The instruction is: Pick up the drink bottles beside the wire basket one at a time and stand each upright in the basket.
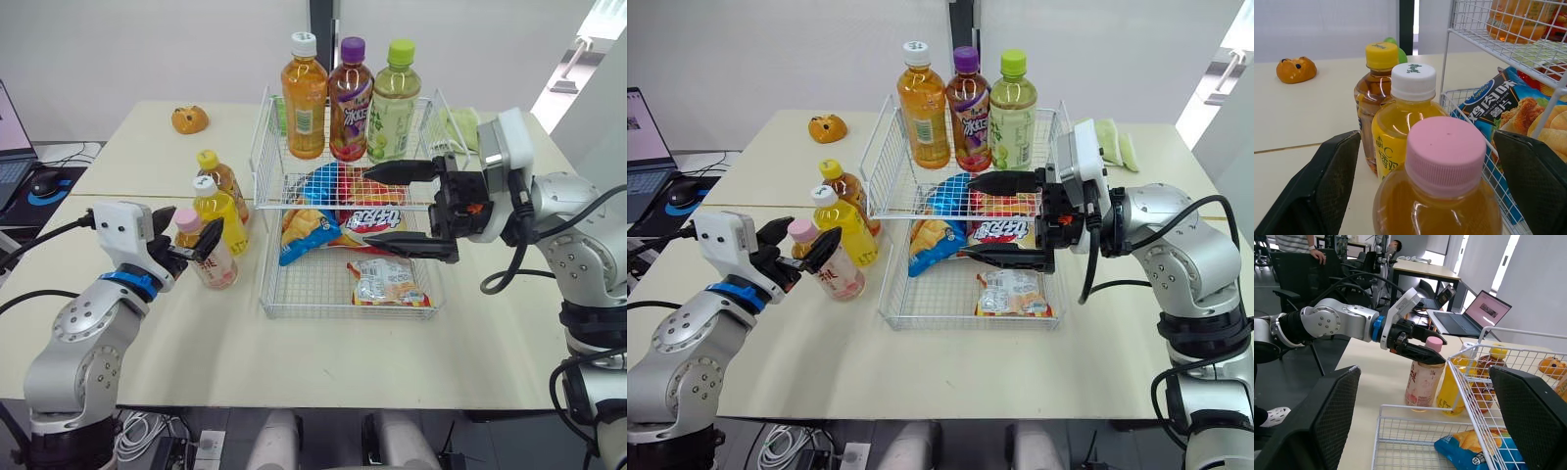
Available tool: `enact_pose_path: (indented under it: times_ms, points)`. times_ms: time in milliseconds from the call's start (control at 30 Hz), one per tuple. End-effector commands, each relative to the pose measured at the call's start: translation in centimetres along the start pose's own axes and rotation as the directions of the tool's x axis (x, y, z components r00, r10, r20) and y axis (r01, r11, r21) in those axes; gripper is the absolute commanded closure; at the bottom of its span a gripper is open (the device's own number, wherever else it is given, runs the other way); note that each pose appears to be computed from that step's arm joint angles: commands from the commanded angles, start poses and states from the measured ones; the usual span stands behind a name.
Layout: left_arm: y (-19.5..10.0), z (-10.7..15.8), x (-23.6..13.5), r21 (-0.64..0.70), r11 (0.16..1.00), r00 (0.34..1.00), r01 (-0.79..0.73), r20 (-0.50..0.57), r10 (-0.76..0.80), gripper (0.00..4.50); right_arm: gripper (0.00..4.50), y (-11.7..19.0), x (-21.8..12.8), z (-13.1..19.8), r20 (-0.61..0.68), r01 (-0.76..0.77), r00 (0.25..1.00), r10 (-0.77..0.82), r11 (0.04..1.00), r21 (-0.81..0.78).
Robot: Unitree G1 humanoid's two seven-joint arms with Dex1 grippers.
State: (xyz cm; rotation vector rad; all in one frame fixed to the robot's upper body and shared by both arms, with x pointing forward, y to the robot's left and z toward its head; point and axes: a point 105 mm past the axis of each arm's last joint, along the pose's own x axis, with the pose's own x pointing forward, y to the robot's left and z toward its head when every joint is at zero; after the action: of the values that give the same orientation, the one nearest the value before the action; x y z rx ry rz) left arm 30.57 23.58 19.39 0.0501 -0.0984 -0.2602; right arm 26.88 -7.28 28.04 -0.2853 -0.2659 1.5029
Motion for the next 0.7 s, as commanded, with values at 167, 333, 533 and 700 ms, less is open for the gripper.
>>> enact_pose_path:
  times_ms: [167,333,533,700]
  points:
    - [-0.4,0.8,0.2,0.017,1.0,0.999,0.023,0.035,-0.023,1.16,0.0,0.2,-0.2,1.4,0.021,0.005,1.0,-0.004,0.999,-0.053]
    - [-0.4,0.6,0.3,0.003,1.0,0.999,0.016,0.036,-0.016,2.71,0.0,0.1,-0.1,1.5,0.032,0.01,0.999,-0.008,0.998,-0.056]
    - [0.1,0.5,-0.3,0.004,1.0,0.999,-0.012,0.031,0.012,3.11,0.0,0.1,-0.1,1.4,0.031,0.011,0.999,-0.009,0.998,-0.058]
    - [0.3,1.0,-1.0,0.009,1.0,1.0,-0.002,0.03,0.002,3.11,0.0,0.0,-0.1,1.4,0.031,0.017,0.999,-0.015,0.998,-0.063]
